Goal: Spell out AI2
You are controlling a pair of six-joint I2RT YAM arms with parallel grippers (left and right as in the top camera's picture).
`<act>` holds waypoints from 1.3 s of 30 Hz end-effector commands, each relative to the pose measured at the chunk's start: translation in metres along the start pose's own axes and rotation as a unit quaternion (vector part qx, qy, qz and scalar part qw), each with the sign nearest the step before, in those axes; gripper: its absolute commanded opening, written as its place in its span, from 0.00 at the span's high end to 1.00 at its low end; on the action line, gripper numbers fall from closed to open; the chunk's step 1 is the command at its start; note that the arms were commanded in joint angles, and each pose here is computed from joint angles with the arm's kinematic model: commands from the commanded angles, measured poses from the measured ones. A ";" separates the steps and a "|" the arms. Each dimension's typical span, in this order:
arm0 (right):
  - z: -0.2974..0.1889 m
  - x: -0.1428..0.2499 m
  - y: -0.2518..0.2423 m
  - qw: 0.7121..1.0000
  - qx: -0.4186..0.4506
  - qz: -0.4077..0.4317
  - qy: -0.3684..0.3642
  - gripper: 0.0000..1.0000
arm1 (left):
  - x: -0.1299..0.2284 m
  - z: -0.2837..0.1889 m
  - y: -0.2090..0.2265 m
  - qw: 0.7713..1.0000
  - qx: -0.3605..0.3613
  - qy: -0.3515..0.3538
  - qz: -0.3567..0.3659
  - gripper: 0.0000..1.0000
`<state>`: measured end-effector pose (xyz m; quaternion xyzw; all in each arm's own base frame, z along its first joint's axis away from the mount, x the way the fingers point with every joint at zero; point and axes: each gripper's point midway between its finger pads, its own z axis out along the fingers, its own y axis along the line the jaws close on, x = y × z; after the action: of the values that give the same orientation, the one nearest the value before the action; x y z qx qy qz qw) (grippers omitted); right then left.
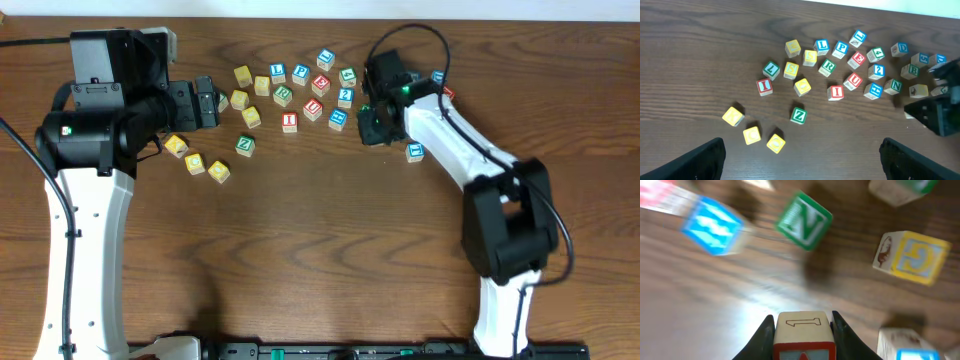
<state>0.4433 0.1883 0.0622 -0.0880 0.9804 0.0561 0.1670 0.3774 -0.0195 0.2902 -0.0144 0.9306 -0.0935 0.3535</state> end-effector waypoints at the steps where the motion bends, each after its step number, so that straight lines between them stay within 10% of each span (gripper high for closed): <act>1: -0.046 -0.012 0.020 0.998 -0.020 0.053 -0.041 0.84 | -0.005 -0.003 0.004 1.000 -0.007 -0.008 0.003 0.02; 39: 0.031 0.061 0.143 0.994 0.054 0.085 -0.039 0.82 | -0.003 -0.004 0.020 0.998 -0.054 -0.005 -0.015 0.02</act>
<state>0.3711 0.3283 0.0423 -0.0045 0.9771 0.0473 0.2072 0.3770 -0.0040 0.2873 -0.0390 0.9338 -0.0541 0.3514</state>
